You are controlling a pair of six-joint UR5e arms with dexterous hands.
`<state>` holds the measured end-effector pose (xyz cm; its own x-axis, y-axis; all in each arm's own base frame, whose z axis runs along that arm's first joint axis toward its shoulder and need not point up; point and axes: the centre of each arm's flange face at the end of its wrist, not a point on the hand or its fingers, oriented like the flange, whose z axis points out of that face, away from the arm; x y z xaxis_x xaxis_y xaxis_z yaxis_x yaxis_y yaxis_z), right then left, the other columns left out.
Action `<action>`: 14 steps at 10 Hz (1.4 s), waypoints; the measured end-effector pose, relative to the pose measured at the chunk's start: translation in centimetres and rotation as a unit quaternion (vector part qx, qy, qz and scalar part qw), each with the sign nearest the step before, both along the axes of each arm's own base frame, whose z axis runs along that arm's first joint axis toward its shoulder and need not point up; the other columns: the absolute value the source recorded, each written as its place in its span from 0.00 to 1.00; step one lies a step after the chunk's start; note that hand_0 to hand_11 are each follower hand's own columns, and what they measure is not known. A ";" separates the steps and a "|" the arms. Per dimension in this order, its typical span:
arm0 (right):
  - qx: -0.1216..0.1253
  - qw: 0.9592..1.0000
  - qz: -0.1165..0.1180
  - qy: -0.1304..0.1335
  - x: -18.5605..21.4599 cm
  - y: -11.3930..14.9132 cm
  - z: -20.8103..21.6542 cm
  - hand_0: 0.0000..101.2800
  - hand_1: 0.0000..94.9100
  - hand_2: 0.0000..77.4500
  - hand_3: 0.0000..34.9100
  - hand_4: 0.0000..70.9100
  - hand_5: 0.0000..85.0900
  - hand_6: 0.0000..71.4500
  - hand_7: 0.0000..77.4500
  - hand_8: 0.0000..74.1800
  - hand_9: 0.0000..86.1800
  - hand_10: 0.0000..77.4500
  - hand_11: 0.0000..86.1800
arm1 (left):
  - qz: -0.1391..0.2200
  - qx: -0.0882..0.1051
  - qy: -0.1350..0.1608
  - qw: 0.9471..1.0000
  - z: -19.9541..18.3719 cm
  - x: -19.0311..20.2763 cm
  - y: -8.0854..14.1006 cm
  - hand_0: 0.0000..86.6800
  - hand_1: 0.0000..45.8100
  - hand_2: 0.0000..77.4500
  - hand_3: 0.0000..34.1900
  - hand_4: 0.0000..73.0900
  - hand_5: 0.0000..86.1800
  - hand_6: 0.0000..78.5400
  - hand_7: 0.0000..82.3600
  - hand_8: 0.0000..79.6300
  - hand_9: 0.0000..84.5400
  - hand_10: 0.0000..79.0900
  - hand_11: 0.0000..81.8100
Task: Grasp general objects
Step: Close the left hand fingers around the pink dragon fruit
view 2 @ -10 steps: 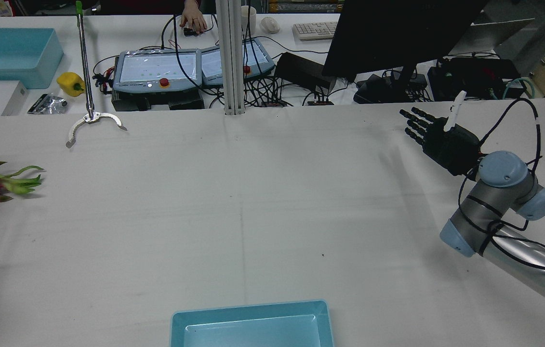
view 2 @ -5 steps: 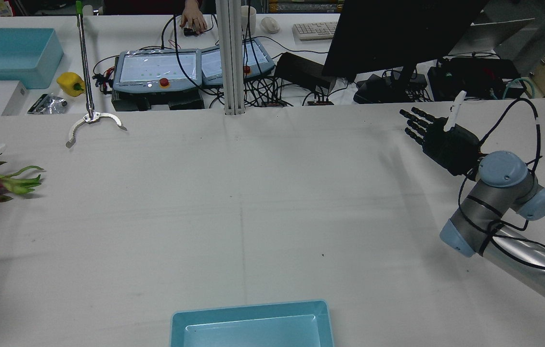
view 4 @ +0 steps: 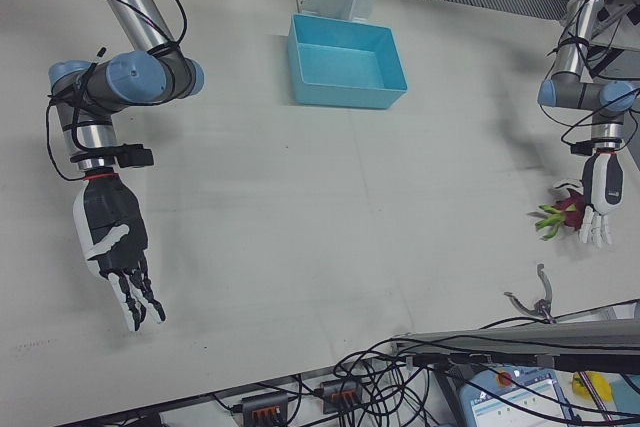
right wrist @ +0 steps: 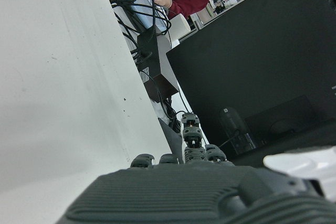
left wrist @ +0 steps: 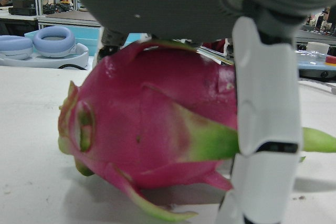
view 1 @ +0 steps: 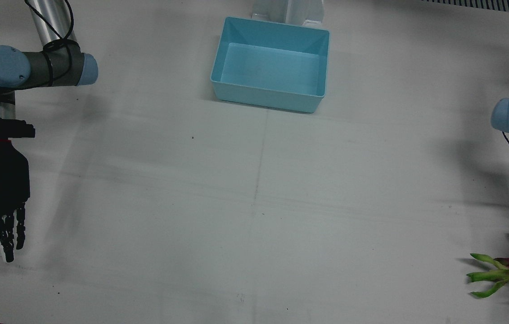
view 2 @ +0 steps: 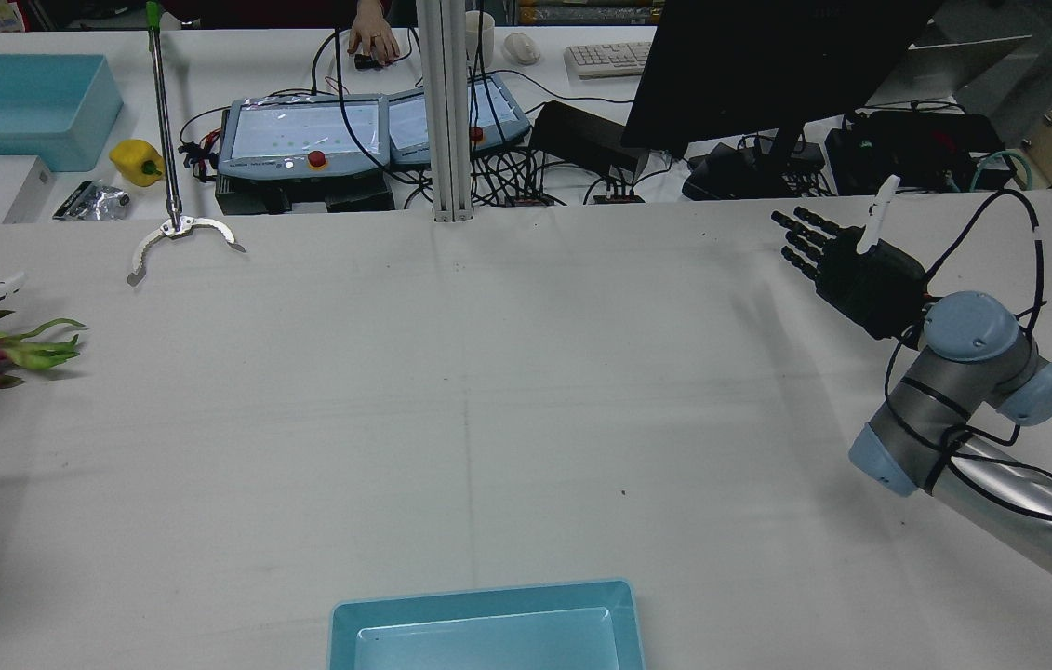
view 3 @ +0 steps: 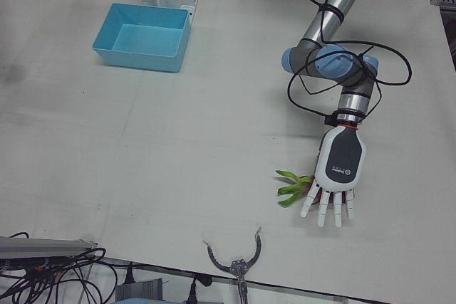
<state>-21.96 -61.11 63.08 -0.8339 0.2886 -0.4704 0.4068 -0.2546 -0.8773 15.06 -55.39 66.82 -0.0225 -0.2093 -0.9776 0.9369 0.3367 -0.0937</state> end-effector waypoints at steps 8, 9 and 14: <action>0.000 1.000 0.000 0.000 0.0 0.0 0.0 0.00 0.07 0.02 0.00 0.00 0.00 0.00 0.00 0.00 0.01 0.00 0.01 | -0.001 -0.001 0.000 1.000 -0.3 0.0 0.0 0.91 0.00 0.81 0.79 0.16 0.02 0.18 0.54 0.33 0.30 0.17 0.65; 0.000 1.000 0.000 0.000 0.0 0.0 0.0 0.00 0.07 0.02 0.00 0.00 0.00 0.00 0.00 0.00 0.01 0.00 0.01 | -0.001 -0.001 0.001 1.000 -0.3 0.0 0.0 0.91 0.00 0.81 0.73 0.30 0.09 0.27 0.58 0.36 0.32 0.17 0.66; 0.000 1.000 0.000 0.000 0.0 0.0 0.0 0.00 0.07 0.02 0.00 0.00 0.00 0.00 0.00 0.00 0.01 0.00 0.01 | -0.013 0.027 0.018 0.999 -2.4 -1.1 0.7 0.81 0.00 0.77 0.35 0.84 0.59 0.51 0.61 0.42 0.40 0.16 0.73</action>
<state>-21.96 -61.11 63.08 -0.8339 0.2886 -0.4704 0.4068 -0.2546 -0.8773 14.00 -54.73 64.42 -0.0624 -0.1555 -0.9859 0.9418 0.3177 -0.1097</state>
